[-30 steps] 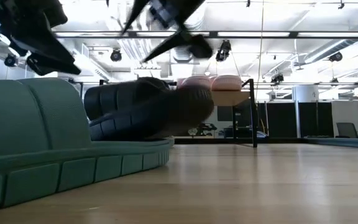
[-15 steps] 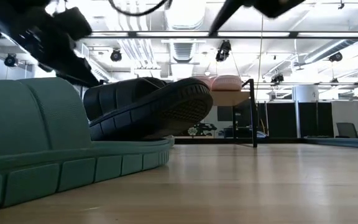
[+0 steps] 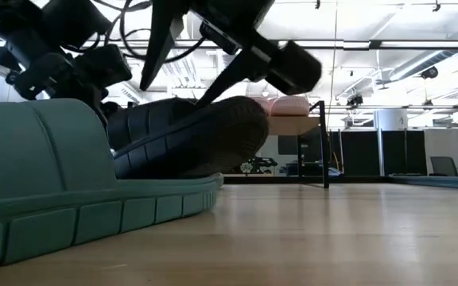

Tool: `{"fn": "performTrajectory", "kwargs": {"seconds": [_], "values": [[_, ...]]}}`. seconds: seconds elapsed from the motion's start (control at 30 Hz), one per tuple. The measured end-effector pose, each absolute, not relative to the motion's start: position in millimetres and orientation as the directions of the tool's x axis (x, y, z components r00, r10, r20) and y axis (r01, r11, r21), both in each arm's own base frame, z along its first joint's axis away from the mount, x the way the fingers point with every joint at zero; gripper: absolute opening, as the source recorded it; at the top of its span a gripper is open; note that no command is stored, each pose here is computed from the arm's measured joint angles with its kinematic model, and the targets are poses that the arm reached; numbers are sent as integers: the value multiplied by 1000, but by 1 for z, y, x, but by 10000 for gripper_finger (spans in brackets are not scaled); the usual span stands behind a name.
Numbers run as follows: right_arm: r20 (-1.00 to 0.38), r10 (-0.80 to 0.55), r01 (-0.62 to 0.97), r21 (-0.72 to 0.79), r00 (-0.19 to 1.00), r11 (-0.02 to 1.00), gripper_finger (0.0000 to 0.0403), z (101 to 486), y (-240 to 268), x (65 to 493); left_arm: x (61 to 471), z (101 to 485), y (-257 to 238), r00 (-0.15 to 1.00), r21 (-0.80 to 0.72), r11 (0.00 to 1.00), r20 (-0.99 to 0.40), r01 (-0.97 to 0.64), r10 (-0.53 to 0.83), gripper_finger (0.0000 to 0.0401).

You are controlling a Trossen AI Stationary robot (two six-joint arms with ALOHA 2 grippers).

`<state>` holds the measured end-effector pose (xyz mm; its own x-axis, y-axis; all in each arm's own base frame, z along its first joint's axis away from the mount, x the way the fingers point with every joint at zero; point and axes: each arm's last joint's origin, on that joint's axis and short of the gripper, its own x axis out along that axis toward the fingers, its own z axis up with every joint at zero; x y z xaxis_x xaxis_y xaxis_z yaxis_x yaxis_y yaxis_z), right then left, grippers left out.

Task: Pick and place slides into the shelf
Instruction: Put the black slipper on the shelf

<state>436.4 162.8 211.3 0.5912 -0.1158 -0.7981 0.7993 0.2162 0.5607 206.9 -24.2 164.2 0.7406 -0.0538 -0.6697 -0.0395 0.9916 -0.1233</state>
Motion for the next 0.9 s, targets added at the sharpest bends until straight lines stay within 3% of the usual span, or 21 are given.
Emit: {"fn": "performTrajectory", "kwargs": {"seconds": [0.23,0.47,0.7,0.9], "values": [[-792,-261,831,498,552,246,208,217,131,438,209,160,-28,718,-227,974,-678,1,-159,173],[-746,-393,842,450,538,298,208,223,88,447,215,172,-32,789,-336,941,-570,31,-230,173],[-767,-245,790,493,593,365,208,231,74,454,207,185,-31,814,-315,948,-539,45,-218,173],[-785,-160,773,514,599,371,208,232,101,448,179,182,-21,743,-58,998,-669,-35,-13,173]]}}
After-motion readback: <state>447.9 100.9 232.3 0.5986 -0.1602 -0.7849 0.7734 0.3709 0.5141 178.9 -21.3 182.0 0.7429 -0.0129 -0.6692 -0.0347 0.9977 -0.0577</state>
